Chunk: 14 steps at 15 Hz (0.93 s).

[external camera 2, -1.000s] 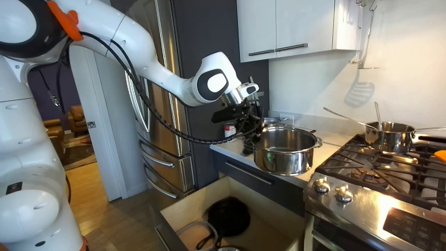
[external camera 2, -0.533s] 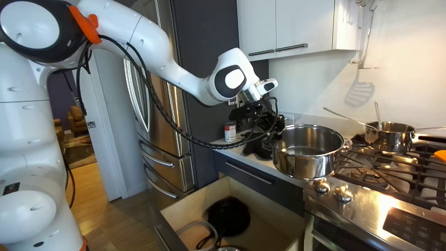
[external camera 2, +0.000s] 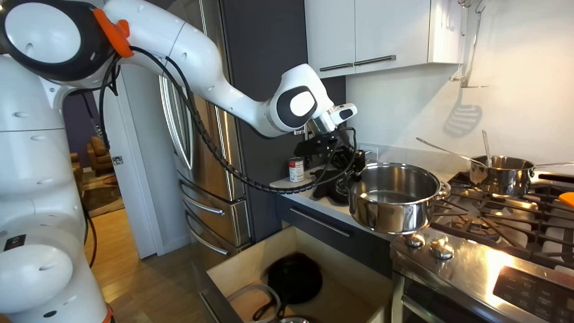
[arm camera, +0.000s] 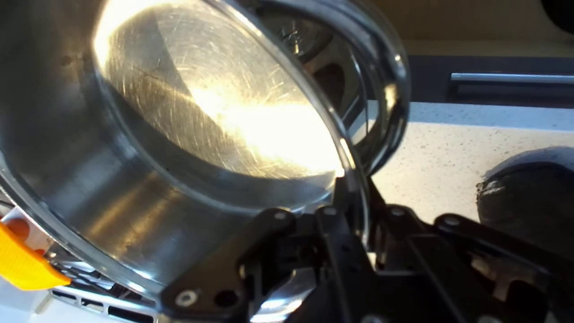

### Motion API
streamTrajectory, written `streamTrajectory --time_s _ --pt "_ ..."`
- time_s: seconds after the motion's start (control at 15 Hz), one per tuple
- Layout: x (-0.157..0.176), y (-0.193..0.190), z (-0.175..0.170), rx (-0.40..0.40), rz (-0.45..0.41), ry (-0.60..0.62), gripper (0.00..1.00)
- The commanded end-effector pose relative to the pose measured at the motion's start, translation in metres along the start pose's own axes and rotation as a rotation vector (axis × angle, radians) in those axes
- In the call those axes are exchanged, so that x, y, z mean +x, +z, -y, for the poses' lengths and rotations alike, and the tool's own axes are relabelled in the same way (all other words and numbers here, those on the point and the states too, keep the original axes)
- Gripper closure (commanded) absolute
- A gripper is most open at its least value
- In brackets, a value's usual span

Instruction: Pick up the silver pot from the open drawer and place it on the bottom left cooker on the hob of the stove

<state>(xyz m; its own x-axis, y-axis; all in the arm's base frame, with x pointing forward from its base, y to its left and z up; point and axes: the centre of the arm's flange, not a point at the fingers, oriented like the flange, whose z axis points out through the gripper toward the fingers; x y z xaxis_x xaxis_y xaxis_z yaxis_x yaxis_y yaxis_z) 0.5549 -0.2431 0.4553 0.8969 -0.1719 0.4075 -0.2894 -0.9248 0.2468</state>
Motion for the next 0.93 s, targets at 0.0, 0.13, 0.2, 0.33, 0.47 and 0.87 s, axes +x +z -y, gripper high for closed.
streamTrajectory --time_s 0.0,0.13,0.2,0.33,0.47,0.87 --pt "0.023 0.017 -0.004 0.021 0.003 -0.091 0.98" --pt "0.043 0.033 -0.007 0.052 0.000 -0.127 0.98" --pt "0.054 0.037 -0.009 0.053 -0.003 -0.144 0.98" --pt "0.076 0.041 -0.016 0.040 -0.020 -0.184 0.98" --pt "0.098 0.043 -0.026 0.022 -0.041 -0.228 0.98" --pt "0.141 0.058 -0.072 0.120 -0.047 -0.317 0.98"
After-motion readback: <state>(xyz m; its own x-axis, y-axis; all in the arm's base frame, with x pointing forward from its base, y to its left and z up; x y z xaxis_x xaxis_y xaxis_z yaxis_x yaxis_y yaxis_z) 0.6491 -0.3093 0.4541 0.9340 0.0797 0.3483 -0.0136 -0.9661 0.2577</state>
